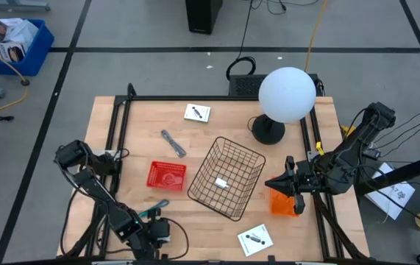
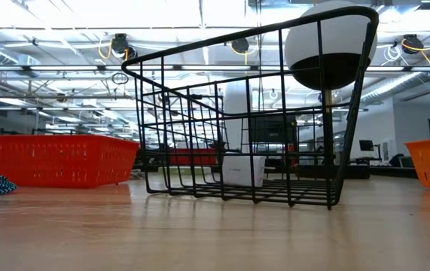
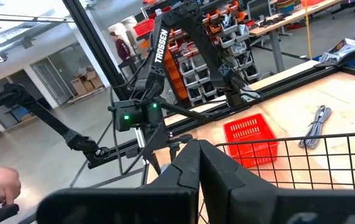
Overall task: Pick and place items into bin
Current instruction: Put the charger adapter into the black basket
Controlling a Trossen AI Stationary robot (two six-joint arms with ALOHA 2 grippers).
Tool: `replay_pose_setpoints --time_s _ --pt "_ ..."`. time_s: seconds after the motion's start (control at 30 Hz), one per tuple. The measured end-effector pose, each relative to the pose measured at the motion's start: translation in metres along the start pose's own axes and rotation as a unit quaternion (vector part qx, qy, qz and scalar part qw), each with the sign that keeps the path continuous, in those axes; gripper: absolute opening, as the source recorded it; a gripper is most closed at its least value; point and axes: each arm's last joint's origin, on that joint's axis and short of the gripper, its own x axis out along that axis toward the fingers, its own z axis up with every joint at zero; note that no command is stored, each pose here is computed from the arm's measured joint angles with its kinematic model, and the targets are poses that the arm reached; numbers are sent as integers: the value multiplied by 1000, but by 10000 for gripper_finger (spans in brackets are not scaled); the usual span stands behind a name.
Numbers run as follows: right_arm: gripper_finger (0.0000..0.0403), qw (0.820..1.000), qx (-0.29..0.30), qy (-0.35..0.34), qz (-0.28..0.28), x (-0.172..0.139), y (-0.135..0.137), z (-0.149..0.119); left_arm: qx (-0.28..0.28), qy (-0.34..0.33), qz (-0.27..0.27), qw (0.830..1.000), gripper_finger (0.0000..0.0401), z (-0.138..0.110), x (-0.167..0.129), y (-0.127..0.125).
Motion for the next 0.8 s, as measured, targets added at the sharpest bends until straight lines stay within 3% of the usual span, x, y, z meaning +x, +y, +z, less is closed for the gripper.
replay_pose_setpoints --time_s 0.27,0.4,0.57,0.8 --pt "0 1000 0 0 0 0 0 0 7 -115 -70 991 175 30 -22 -10" --pt "0 1000 0 0 0 0 0 0 18 -179 -87 980 159 50 -45 -7" --pt "0 1000 0 0 0 0 0 0 30 -236 -85 968 155 76 -75 8" --pt "0 1000 0 0 0 0 0 0 19 -280 -75 957 174 117 -100 51"
